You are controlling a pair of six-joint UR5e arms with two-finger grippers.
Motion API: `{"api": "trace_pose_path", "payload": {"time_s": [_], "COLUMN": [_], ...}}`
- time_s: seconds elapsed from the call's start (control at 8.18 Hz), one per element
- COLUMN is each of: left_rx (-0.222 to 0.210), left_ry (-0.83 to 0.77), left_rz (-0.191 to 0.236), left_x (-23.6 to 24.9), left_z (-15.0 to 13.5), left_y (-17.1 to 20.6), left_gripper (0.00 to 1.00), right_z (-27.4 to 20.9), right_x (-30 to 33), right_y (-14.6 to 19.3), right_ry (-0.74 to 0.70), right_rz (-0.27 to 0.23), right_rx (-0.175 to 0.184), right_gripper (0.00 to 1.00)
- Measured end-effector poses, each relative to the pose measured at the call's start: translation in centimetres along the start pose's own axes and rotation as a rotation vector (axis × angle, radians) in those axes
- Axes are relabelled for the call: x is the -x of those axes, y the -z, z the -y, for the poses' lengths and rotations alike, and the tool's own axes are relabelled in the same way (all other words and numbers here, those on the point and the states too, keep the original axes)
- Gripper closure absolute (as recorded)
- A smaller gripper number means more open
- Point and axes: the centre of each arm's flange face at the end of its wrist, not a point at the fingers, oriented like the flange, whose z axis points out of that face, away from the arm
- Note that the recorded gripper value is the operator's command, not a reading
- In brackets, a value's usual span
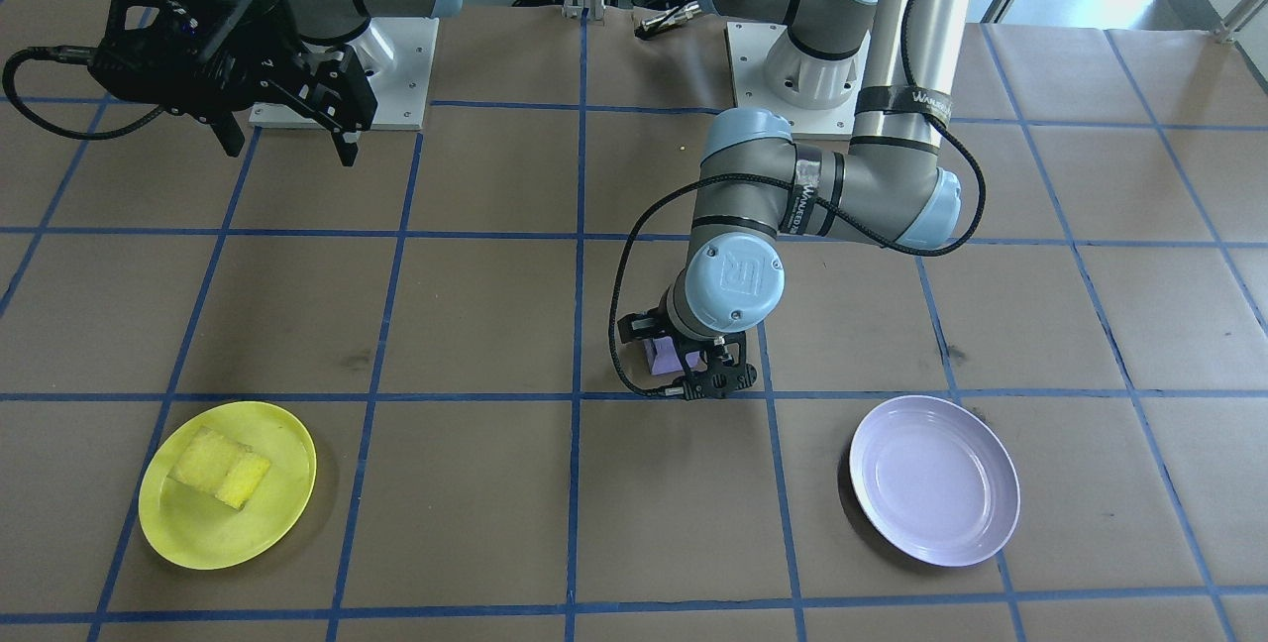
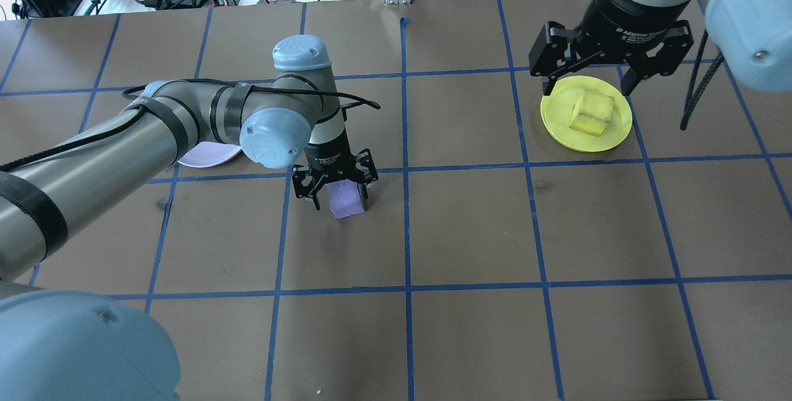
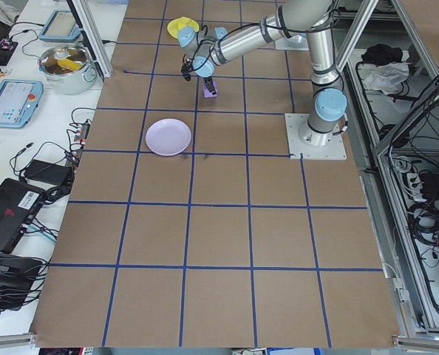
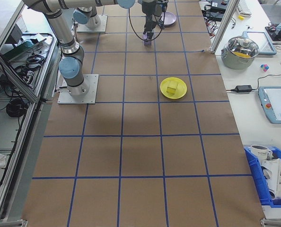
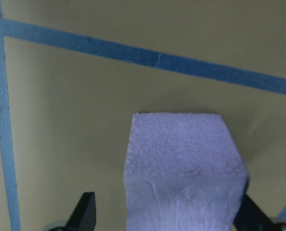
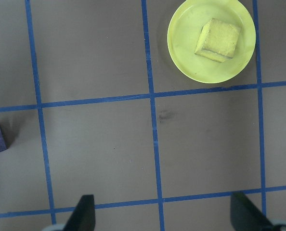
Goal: Sort blocks by color into plates
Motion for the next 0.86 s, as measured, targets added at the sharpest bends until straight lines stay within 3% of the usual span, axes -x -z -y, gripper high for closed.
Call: {"api": "trace_pose_path", "payload": {"time_s": [0.12,0.24,0.61,0.86], "left_rx": [-0.010,-0.040,-0.067,-0.024], "left_ry": [-0.002,-0.009,-0.002,0.014], "left_rz": [-0.005,-0.019,-0.065,-0.054], "left_x": [-0.1,-0.4,-0.7,-0.1], "left_z": [0.4,1.0,1.0,-0.1], "left_y": [-0.3,-0.4,0.5,1.7], "left_gripper": [0.84,1.00,1.00,1.00], "right_z": [0.0,0.0,0.2,0.2], "right_x": [0.0,0.0,0.1,0.1], "right_y": [0.1,0.0,-0.3,-0.4], "right_ry": [0.001,0.000,0.000,0.000], "right_rz": [0.000,0.001,0.002,0.003], "right_rx": [-0.002,-0.001,0.006,0.007], "right_gripper": [0.00,0.00,0.00,0.00]}}
